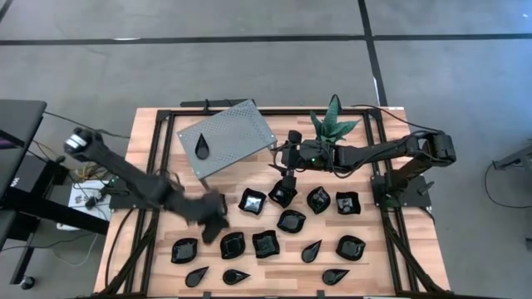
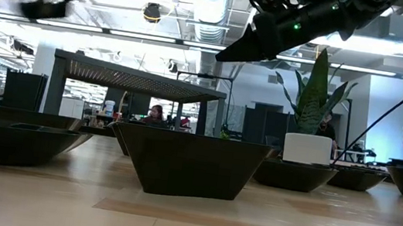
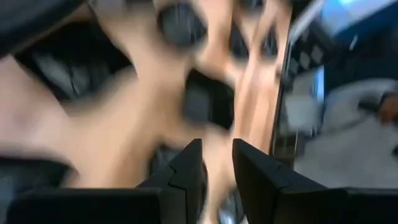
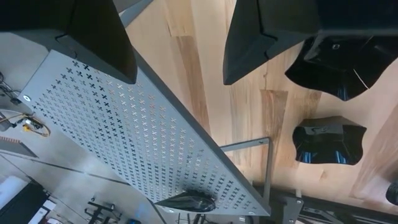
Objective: Pick & Place Mini shaped plates
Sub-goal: Stack the black drop-shaped plate on the black drop-shaped plate on the shelf
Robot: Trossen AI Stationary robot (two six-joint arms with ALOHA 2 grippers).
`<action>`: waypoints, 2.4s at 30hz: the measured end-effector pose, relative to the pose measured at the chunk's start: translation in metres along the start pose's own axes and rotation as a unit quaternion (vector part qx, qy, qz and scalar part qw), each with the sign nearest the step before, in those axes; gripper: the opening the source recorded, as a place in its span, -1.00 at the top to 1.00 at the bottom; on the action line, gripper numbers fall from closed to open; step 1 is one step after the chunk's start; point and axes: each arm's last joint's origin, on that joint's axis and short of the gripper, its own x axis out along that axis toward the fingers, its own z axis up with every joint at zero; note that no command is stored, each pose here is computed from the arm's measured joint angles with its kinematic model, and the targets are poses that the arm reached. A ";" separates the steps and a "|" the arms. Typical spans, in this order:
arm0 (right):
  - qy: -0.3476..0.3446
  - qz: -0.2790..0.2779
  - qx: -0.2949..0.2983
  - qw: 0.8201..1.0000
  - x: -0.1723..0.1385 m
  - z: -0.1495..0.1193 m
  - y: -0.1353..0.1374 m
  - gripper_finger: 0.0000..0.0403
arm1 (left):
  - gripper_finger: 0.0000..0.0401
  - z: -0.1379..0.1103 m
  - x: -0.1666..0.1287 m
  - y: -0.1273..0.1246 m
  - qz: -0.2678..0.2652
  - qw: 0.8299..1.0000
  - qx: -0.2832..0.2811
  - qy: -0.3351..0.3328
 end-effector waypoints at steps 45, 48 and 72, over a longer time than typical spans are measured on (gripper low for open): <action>-0.024 -0.011 0.007 1.000 0.001 0.004 -0.005 -0.16 | 0.97 -0.101 0.066 -0.008 0.078 0.968 -0.125 0.203; -0.025 -0.011 0.008 1.000 0.001 0.004 -0.005 -0.16 | 0.98 -0.080 0.057 -0.013 0.050 0.981 -0.105 0.153; -0.032 -0.015 -0.026 0.999 0.000 0.006 -0.005 -0.16 | 0.98 0.061 -0.135 0.100 0.311 0.914 0.055 -0.254</action>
